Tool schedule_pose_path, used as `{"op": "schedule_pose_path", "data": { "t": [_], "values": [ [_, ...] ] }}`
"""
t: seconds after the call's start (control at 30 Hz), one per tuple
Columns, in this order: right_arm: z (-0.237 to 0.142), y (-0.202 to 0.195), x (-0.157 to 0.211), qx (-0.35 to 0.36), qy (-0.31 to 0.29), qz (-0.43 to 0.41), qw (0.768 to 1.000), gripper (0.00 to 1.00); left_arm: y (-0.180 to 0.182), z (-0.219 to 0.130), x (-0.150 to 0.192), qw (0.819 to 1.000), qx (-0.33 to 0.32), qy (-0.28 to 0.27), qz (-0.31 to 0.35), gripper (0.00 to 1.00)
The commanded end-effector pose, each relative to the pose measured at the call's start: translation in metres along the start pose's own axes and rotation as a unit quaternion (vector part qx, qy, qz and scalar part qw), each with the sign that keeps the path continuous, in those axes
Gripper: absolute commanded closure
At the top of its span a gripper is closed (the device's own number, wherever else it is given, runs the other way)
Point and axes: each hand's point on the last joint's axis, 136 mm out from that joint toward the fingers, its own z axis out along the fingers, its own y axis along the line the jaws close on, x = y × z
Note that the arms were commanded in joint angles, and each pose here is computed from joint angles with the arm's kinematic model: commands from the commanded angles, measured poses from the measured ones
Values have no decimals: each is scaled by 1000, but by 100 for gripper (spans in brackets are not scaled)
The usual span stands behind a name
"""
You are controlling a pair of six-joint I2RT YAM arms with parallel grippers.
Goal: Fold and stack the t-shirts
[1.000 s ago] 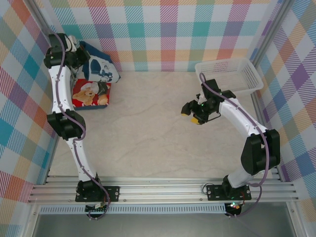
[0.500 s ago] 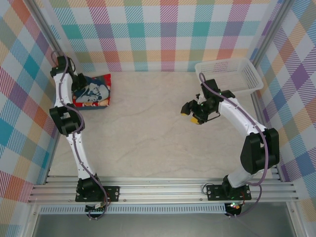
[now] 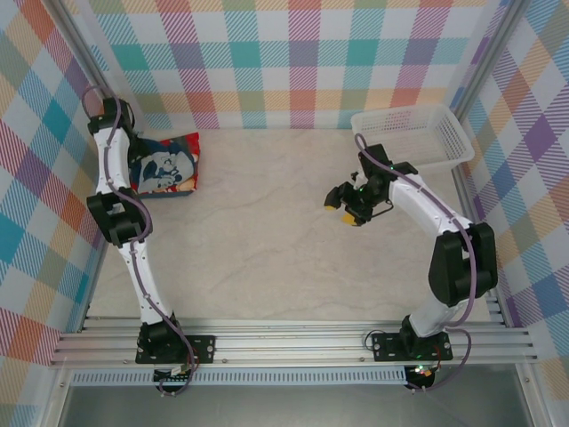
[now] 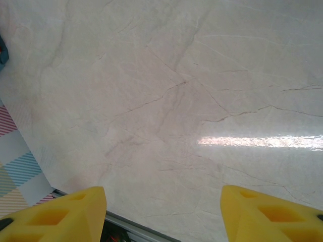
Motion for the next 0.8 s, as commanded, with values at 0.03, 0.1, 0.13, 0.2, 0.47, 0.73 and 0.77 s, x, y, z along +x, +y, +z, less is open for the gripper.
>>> {"op": "schedule_pose_path", "data": {
  "t": [0.03, 0.1, 0.13, 0.2, 0.47, 0.73, 0.77],
  "values": [
    [-1, 11, -8, -18, -1, -4, 1000, 39, -59, -105, -16, 989, 105, -91, -53, 39],
    [3, 10, -9, -19, 2, -4, 1000, 39, -107, -105, -5, 982, 168, -78, -40, 39],
    [4, 11, -10, -20, 3, -5, 1000, 39, -126, -101, 1, 980, 185, -72, -35, 41],
    [5, 12, -10, -23, 4, -7, 1000, 39, -146, -91, 5, 979, 188, -73, -26, 42],
    [0, 1, 3, -16, 3, -7, 1000, 38, -144, -8, -9, 984, 140, -97, -47, 42],
    [1, -8, 12, -13, 3, 4, 1000, 38, -105, 25, 3, 996, 59, -68, -22, 40],
    [1, -8, 12, -15, 2, 6, 1000, 38, -96, 23, 3, 996, 51, -64, -24, 39]
  ]
}}
